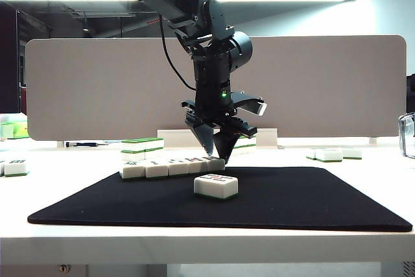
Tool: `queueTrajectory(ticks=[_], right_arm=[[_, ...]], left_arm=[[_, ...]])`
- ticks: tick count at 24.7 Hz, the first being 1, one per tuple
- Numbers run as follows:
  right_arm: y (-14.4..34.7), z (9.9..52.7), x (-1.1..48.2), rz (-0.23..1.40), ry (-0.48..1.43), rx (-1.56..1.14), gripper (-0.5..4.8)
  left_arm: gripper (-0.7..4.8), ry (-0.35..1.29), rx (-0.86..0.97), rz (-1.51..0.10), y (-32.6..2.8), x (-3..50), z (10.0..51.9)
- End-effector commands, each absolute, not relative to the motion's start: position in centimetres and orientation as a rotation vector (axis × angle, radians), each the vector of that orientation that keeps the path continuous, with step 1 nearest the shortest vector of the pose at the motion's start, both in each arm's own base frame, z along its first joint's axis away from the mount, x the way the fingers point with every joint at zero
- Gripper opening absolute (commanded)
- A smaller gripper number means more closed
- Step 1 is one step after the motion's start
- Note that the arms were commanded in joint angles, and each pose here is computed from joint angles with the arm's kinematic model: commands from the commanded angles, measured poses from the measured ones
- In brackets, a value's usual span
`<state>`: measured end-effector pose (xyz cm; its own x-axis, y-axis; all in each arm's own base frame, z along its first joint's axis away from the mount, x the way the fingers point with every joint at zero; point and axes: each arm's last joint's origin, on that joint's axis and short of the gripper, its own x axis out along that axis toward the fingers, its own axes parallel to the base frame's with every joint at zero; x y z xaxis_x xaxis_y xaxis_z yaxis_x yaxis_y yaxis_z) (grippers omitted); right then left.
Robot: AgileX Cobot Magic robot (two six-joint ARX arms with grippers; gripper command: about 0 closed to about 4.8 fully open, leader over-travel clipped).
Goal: Align six mahjong tiles in a row on the table.
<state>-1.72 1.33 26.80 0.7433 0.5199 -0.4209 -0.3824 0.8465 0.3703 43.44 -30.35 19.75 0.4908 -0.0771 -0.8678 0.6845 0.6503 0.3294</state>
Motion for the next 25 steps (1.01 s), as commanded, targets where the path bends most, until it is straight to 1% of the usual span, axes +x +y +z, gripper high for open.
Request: queueTrajectory(ticks=[1, 7, 11, 16, 21, 25], right_arm=[[1.3, 26.9, -1.9, 0.505, 0.504, 0.258, -0.01], [1.3, 26.9, -1.9, 0.487, 0.503, 0.254, -0.01], [1.3, 26.9, -1.9, 0.487, 0.503, 0.254, -0.01], [1.3, 26.9, -1.9, 0.488, 0.503, 0.254, -0.01], [1.3, 26.9, -1.9, 0.487, 0.502, 0.254, -0.01], [1.3, 27.0, -1.9, 0.487, 0.501, 0.253, -0.01]], left_arm=[[2.12, 0.979, 0.736, -0.505, -30.2, 43.2, 20.0], [2.12, 1.031, 0.757, -0.51, -30.0, 42.7, 19.8], [2.12, 1.005, 0.758, -0.523, -30.7, 42.3, 20.1], [2.12, 1.014, 0.767, -0.53, -30.9, 41.9, 20.3], [2.09, 1.078, 0.797, -0.526, -30.5, 41.5, 20.1], [2.09, 1.099, 0.821, -0.498, -30.3, 41.3, 20.0]])
